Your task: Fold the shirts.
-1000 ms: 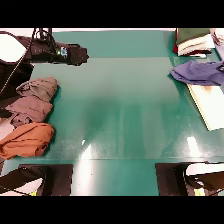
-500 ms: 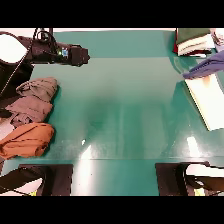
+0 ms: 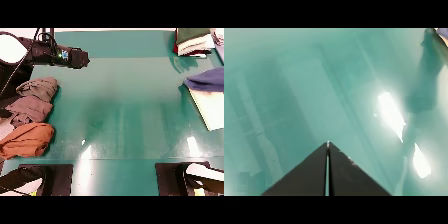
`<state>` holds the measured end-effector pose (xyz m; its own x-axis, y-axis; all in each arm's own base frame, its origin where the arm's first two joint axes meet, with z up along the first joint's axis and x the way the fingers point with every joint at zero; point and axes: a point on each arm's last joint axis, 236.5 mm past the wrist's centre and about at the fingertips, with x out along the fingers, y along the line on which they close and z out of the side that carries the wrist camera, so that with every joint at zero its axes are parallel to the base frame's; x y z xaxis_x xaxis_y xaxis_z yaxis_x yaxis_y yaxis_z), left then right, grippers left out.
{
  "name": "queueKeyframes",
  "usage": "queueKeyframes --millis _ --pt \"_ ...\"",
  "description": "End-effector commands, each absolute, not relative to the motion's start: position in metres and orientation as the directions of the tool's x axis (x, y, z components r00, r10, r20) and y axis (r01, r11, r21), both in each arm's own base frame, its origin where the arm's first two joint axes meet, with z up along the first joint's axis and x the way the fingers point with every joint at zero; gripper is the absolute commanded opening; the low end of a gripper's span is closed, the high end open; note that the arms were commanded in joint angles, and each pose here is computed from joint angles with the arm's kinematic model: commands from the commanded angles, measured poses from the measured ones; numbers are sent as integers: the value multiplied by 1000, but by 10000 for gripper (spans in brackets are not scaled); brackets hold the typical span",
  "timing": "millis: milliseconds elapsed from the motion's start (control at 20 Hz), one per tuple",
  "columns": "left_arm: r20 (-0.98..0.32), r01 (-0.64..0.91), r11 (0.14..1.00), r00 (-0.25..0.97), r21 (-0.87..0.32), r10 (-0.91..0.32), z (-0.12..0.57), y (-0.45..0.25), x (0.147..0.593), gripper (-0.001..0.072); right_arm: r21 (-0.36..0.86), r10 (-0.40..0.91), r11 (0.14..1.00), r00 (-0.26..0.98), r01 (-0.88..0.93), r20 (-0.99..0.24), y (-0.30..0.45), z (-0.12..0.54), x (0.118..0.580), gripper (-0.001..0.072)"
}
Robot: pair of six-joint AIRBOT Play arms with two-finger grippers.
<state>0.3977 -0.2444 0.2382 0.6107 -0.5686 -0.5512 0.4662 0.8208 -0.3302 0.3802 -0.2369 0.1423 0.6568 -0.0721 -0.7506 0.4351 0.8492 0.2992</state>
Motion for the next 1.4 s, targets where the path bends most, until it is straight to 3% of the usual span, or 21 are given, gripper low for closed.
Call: queueKeyframes --millis 0,50,150,200,350,450,550,750,900,1050,1150,1200,1250,1350 --pt "-555 469 821 608 -326 -568 237 -244 397 25 264 -76 801 529 537 -845 -238 87 322 20" --pt "-554 470 821 609 -324 -567 237 -244 397 26 255 -78 787 500 562 -862 -239 76 306 65" --pt "-554 483 819 609 -309 -568 237 -244 397 26 236 -94 750 453 618 -887 -244 58 276 519" --pt "-554 484 819 608 -307 -568 237 -244 397 26 234 -100 731 441 640 -892 -247 54 265 606" --pt "-554 484 819 609 -307 -568 237 -244 397 26 224 -156 674 433 703 -888 -263 61 235 634" --pt "-554 484 819 609 -307 -568 237 -244 397 26 230 -204 643 452 731 -868 -270 78 225 632" --pt "-550 484 819 611 -308 -569 238 -244 398 26 325 -189 648 558 689 -808 -257 100 248 631" --pt "-548 484 819 613 -309 -569 239 -245 398 26 479 19 760 722 439 -692 -166 138 324 629" --pt "-542 485 815 612 -317 -576 240 -246 398 26 467 209 861 698 200 -685 -67 144 355 622" --pt "-542 485 815 612 -317 -576 240 -246 398 26 465 388 884 617 -40 -685 31 142 363 611" --pt "-542 485 815 612 -317 -576 240 -246 398 26 455 464 874 567 -169 -680 84 139 364 468" --pt "-542 485 815 612 -318 -576 240 -246 398 26 440 484 871 538 -219 -690 104 134 361 307" --pt "-542 485 815 612 -318 -576 240 -246 398 26 426 503 864 503 -268 -703 124 129 356 56" --pt "-542 485 815 612 -317 -576 240 -246 398 26 407 529 845 431 -346 -731 155 117 343 19"
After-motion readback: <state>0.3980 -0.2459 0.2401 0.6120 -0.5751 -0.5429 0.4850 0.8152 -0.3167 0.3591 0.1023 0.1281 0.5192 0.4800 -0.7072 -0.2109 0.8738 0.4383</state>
